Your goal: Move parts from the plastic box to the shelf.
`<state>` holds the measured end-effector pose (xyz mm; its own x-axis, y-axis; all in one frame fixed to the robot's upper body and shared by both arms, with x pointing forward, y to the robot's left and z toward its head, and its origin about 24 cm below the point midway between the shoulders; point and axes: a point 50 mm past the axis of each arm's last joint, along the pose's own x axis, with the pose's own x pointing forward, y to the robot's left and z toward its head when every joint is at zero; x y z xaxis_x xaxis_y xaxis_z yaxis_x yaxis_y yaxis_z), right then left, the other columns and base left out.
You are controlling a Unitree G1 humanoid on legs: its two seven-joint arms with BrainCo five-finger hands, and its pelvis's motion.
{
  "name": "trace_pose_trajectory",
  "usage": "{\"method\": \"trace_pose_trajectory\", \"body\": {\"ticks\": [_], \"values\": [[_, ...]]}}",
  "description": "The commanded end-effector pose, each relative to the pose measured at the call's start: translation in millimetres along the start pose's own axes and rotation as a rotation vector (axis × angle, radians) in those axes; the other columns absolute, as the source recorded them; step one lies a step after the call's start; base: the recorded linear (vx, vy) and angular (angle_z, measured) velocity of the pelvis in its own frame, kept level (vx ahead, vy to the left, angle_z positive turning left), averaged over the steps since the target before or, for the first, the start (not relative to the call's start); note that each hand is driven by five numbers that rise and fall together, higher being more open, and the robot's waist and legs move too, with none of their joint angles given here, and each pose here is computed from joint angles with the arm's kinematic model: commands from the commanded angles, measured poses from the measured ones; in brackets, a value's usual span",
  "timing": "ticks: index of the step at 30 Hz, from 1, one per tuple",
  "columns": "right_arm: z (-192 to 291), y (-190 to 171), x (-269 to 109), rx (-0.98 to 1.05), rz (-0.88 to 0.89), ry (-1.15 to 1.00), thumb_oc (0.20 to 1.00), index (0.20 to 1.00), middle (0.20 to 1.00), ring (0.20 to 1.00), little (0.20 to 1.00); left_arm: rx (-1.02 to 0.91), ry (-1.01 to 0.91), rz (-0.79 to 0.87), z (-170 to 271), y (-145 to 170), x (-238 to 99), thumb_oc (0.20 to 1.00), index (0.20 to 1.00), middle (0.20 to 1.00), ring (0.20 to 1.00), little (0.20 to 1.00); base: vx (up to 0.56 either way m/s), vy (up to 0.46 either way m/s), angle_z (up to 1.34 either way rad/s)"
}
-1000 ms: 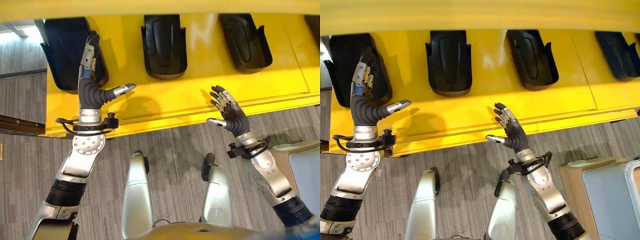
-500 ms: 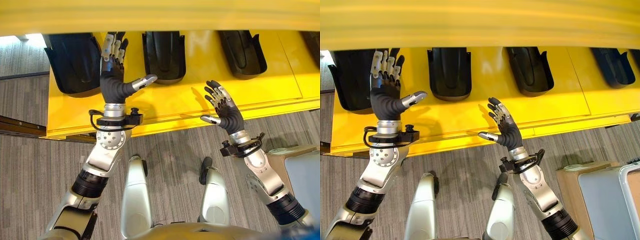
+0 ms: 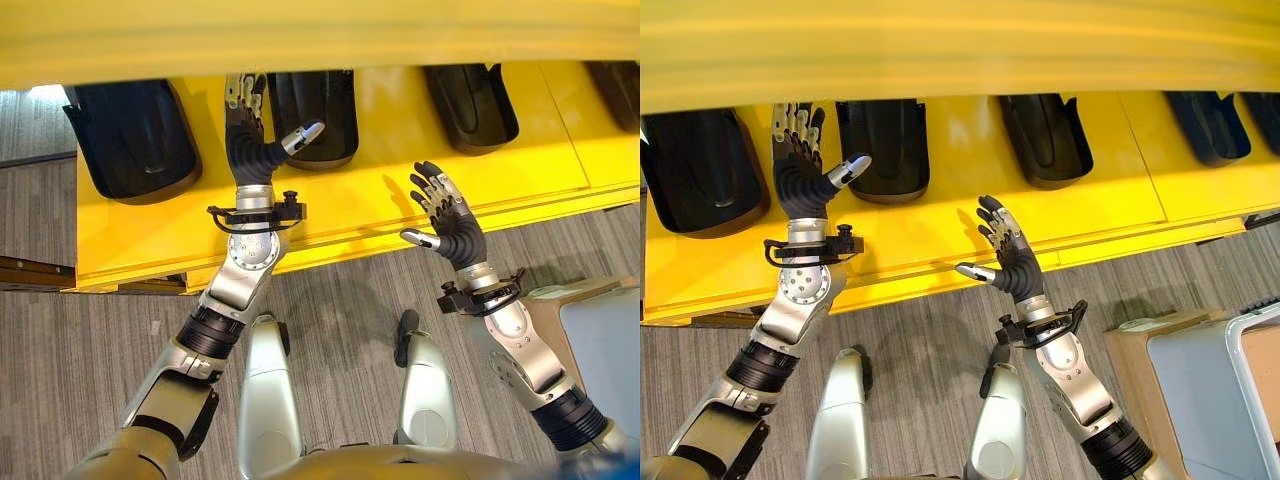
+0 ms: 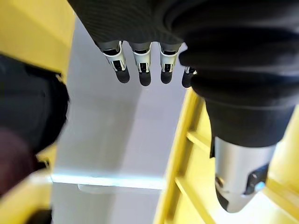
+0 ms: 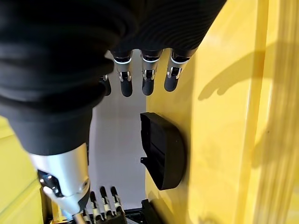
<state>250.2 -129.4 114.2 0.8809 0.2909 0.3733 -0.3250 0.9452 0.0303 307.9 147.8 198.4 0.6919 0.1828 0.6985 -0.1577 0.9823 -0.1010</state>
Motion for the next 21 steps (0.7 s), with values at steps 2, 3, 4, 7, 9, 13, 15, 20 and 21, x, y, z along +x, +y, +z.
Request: {"method": "trace_pose_trajectory", "body": {"ticks": [2,3,4,7,9,13,15,20,21], "values": [[21,-3,10,0.013,-0.012,-0.143,1.0,1.0,1.0,1.0,1.0,0.01,-0.13,0.053,17,-9,14,1.0,1.0,1.0,1.0,1.0,0.01,0.002,-0.05],[21,-3,10,0.014,-0.014,-0.145,1.0,1.0,1.0,1.0,1.0,0.014,-0.126,0.08,16,-6,16,1.0,1.0,1.0,1.0,1.0,0.0,0.0,0.0],[21,-3,10,0.015,-0.016,-0.143,1.0,1.0,1.0,1.0,1.0,0.029,-0.132,0.104,15,-4,17,1.0,1.0,1.0,1.0,1.0,0.0,0.0,0.0],[21,-4,10,0.015,-0.02,-0.142,1.0,1.0,1.0,1.0,1.0,0.064,-0.137,0.174,14,6,19,1.0,1.0,1.0,1.0,1.0,0.0,-0.002,-0.01],[21,-4,10,0.021,-0.025,-0.144,1.0,1.0,1.0,1.0,1.0,0.133,-0.144,0.229,11,15,23,1.0,1.0,1.0,1.0,1.0,0.0,0.0,-0.04],[21,-4,9,0.031,-0.018,-0.142,1.0,1.0,1.0,1.0,1.0,0.218,-0.081,0.243,-6,20,22,1.0,1.0,1.0,1.0,1.0,0.0,0.005,-0.04],[19,-4,7,0.038,-0.013,-0.132,1.0,1.0,1.0,1.0,1.0,0.282,0.002,0.23,-25,25,16,1.0,1.0,1.0,1.0,1.0,0.01,0.012,-0.03],[18,-6,6,0.032,-0.024,-0.126,1.0,1.0,1.0,1.0,1.0,0.326,0.107,0.201,-45,31,3,1.0,1.0,1.0,1.0,1.0,0.0,0.0,0.0],[18,-6,6,0.032,-0.024,-0.126,1.0,1.0,1.0,1.0,1.0,0.326,0.107,0.201,-45,31,3,1.0,1.0,1.0,1.0,1.0,0.0,0.0,0.0]]}}
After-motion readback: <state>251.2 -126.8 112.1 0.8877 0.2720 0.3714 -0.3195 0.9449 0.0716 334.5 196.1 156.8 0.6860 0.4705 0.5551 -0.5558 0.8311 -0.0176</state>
